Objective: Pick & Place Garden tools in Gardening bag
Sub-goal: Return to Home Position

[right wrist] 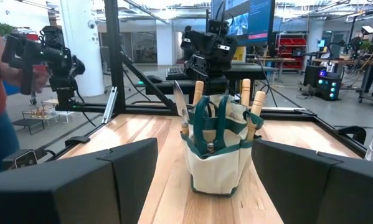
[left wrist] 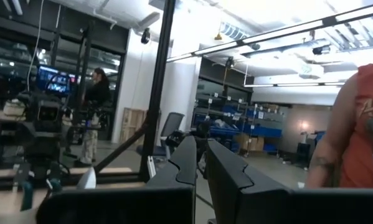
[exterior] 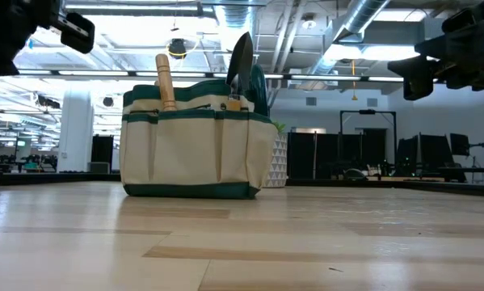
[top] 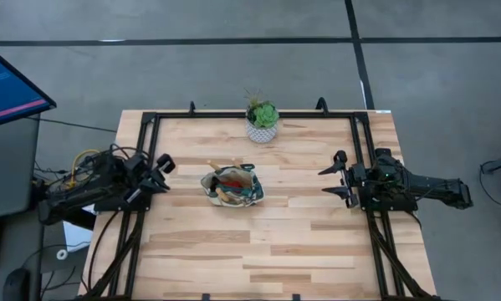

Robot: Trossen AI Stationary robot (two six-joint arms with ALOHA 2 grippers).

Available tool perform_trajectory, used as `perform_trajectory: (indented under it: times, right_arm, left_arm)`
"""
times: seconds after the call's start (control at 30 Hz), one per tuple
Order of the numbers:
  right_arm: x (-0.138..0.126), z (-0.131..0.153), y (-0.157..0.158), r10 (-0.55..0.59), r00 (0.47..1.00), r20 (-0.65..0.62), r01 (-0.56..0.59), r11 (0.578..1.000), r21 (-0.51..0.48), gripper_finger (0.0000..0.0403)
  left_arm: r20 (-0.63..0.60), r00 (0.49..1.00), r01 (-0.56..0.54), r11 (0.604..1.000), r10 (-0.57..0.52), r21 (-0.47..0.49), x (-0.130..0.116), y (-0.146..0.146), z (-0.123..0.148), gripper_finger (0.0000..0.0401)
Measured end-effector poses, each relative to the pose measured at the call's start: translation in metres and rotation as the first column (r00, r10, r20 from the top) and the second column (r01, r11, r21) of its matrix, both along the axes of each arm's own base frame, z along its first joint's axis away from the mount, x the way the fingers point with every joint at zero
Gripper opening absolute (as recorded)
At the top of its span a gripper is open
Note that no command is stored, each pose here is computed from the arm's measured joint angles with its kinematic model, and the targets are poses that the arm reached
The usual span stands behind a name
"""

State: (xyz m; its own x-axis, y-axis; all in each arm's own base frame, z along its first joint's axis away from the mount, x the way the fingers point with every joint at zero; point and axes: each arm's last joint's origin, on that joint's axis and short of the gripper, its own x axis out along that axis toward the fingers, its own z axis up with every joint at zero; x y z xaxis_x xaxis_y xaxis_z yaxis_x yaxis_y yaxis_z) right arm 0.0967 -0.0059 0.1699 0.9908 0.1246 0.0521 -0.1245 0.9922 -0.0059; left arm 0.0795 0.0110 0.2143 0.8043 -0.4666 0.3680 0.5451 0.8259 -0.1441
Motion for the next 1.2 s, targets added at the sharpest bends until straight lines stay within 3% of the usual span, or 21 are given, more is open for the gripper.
perform_trajectory:
  times: [0.4,0.8,1.2]
  right_arm:
    - [0.000,0.000,0.000,0.000,1.000,0.000,0.000,1.000,0.000,0.0253]
    - [0.000,0.000,0.000,0.000,1.000,-0.001,0.000,1.000,0.000,0.0253]
    - [0.000,0.000,0.000,0.000,1.000,0.000,0.000,1.000,0.000,0.0253]
  left_arm:
    - [-0.128,0.992,0.008,0.998,-0.015,-0.060,0.013,0.004,-0.009,0.0005]
    - [0.132,0.976,0.168,0.985,-0.170,0.028,-0.011,-0.017,0.010,0.0005]
    - [0.127,0.969,0.210,0.977,-0.211,0.021,-0.011,-0.020,0.009,0.0005]
